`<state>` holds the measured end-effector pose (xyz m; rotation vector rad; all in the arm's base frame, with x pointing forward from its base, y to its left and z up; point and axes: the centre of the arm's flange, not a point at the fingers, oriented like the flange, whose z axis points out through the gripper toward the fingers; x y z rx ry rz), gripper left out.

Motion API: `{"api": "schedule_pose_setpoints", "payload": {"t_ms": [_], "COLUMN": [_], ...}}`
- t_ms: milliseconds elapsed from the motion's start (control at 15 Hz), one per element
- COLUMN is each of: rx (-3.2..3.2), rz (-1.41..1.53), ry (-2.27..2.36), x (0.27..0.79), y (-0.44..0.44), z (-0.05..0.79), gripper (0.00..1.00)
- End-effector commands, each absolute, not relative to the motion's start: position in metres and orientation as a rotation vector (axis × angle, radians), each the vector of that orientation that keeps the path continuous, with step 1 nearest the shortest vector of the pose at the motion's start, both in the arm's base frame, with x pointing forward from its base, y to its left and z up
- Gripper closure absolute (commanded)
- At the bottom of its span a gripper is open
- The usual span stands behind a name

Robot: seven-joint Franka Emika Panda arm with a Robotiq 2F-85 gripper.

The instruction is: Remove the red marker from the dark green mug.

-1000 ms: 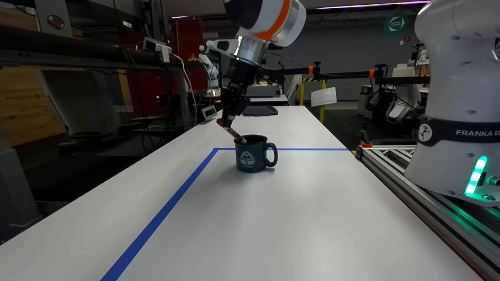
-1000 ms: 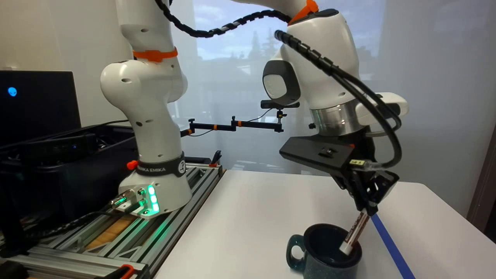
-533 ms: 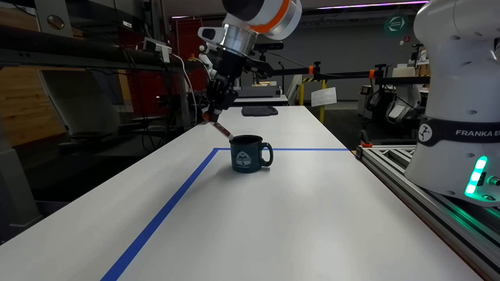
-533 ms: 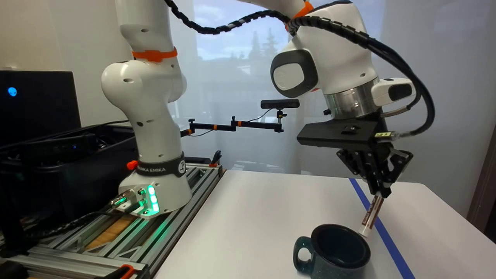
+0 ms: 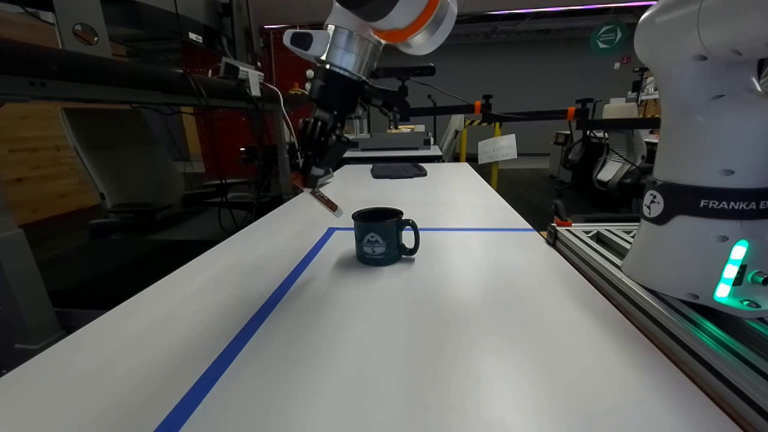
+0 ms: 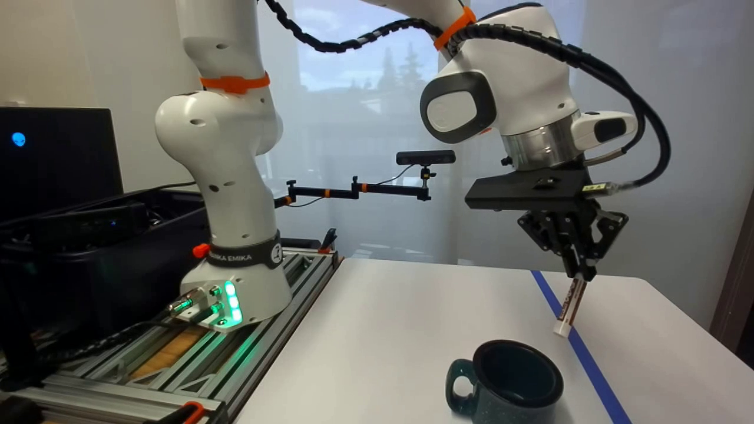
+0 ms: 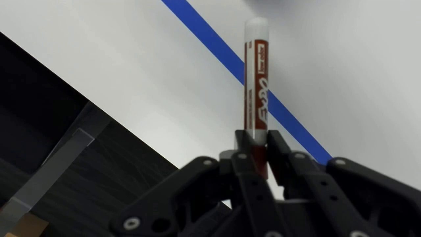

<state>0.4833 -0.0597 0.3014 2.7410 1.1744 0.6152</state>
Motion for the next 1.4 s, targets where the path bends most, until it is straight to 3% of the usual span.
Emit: {"api": "schedule_pose_setpoints", "payload": {"t_ms": [0,1333], "rx": [2.755,2.910], "rz": [0.683,0.697], "ry": [1.186,0.937], "x": [0.484,0.472], "y": [-0.045,-0.049], "z": [0.283,0.188], "gripper": [0.95,0.95]}}
